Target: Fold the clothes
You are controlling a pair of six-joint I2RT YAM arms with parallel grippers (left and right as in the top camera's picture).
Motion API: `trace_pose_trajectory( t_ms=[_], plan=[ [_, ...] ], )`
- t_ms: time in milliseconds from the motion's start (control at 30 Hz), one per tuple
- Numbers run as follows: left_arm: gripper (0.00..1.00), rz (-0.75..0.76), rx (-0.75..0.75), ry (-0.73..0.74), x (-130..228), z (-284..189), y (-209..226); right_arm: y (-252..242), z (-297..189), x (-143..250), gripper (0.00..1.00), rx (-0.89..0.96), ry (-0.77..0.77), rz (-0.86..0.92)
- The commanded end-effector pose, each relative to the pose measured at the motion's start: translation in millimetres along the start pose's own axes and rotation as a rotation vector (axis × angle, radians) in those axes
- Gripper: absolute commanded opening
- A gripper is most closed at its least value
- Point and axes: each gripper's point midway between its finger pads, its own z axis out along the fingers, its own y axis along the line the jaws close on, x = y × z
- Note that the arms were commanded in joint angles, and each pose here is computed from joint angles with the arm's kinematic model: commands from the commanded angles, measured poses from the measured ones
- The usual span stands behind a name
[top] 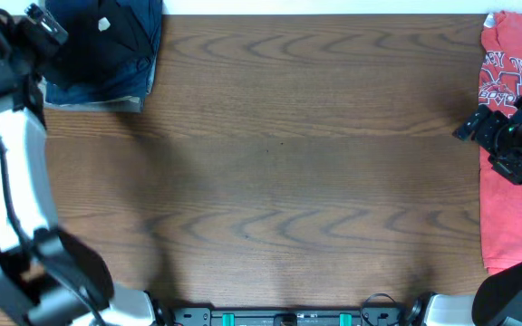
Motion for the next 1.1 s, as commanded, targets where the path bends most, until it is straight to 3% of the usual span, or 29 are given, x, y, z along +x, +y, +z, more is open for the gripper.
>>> trace_pose_trajectory(
  t_ms=[0, 233, 433, 700, 933, 1067],
  plan=[
    [0.98, -0.096, 0.116, 0.111, 15.9, -32.8, -28.1, -1.9, -6.2, -1.8, 0.99, 0.002, -0.021, 0.013],
    [0.98, -0.110, 0.061, 0.316, 67.0, -100.4, -25.1, -1.9, -6.2, -1.8, 0.99, 0.002, -0.021, 0.013],
    [0.98, -0.021, 0.063, 0.354, 102.2, -148.2, -20.0, -1.9, -6.2, -1.8, 0.99, 0.002, -0.021, 0.014],
    [0.98, 0.056, 0.230, 0.394, 174.9, -203.7, -25.8, -1.9, -6.2, -1.8, 0.99, 0.002, -0.021, 0.013],
    [0.98, 0.024, 0.366, 0.614, 259.2, -219.8, -33.5, -1.9, -6.2, -1.8, 0.99, 0.002, -0.021, 0.014],
    [0.98, 0.054, 0.396, 0.668, 278.1, -223.8, -38.7, -1.9, -6.2, -1.8, 0.98, 0.002, -0.021, 0.013]
  ],
)
